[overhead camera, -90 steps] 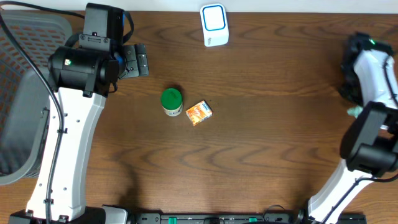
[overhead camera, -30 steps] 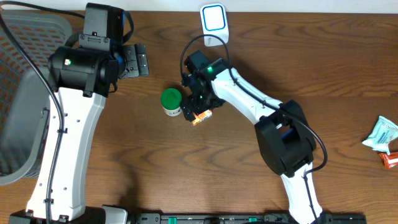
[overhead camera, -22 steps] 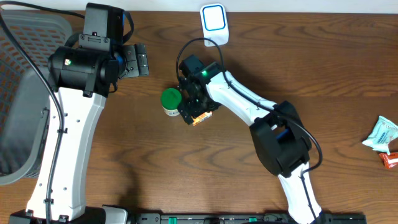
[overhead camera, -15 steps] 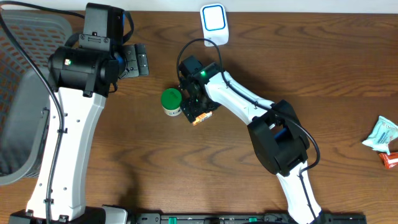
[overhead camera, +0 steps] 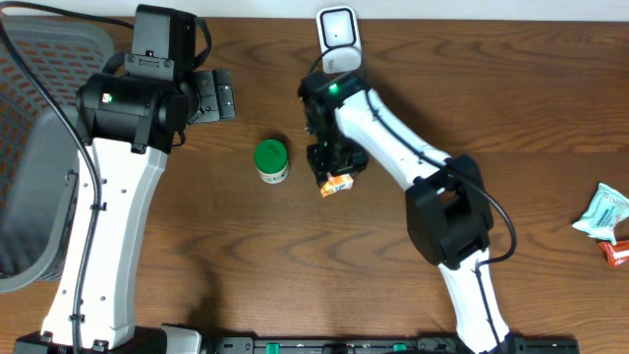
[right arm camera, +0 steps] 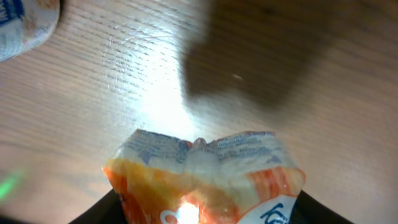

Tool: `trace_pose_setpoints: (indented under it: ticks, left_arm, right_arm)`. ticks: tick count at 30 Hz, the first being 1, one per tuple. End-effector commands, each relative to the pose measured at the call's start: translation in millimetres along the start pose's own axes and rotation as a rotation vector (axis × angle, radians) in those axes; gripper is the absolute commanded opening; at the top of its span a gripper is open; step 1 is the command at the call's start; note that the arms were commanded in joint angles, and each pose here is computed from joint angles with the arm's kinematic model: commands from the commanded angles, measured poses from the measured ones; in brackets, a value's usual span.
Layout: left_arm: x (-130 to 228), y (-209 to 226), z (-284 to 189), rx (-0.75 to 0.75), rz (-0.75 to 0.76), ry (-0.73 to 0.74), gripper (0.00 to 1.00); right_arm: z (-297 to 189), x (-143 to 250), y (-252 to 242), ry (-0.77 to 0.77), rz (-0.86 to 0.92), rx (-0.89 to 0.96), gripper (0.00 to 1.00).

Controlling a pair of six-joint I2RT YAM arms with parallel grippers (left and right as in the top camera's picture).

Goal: Scan the item barcode
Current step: 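Reach the right gripper to the orange snack pack and grasp it, then lift the orange pack and carry it up to the scanner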

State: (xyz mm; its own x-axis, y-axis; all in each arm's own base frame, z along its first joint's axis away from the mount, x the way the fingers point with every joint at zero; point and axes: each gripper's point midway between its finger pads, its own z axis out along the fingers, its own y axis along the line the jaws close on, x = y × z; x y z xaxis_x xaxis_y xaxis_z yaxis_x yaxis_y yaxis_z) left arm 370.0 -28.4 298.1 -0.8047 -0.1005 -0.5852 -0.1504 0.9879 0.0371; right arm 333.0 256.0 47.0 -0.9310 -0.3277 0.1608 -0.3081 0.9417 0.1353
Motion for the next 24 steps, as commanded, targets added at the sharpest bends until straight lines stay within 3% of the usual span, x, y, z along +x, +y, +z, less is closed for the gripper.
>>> trace_pose_setpoints:
  ticks: [1,7,18,24]
  left_arm:
    - [-0.9,4.4,0.7,-0.019,-0.001,0.000,0.98]
    - [-0.9,4.4,0.7,-0.019,-0.001,0.000,0.98]
    - [-0.9,4.4,0.7,-0.019,-0.001,0.000,0.98]
    - [-0.9,4.4,0.7,-0.019,-0.001,0.000,0.98]
  right_arm:
    - [-12.2,7.0,1.9,0.061,0.118,-0.123,0.55]
    - [-21.7,20.9,-4.6,0.153,0.203,-0.239,0.54]
    - [-31.7,59.4,-10.5,0.327,0.280,-0.244,0.54]
    - [-33.2,56.8,-3.6,0.321,0.266,-0.290,0.53]
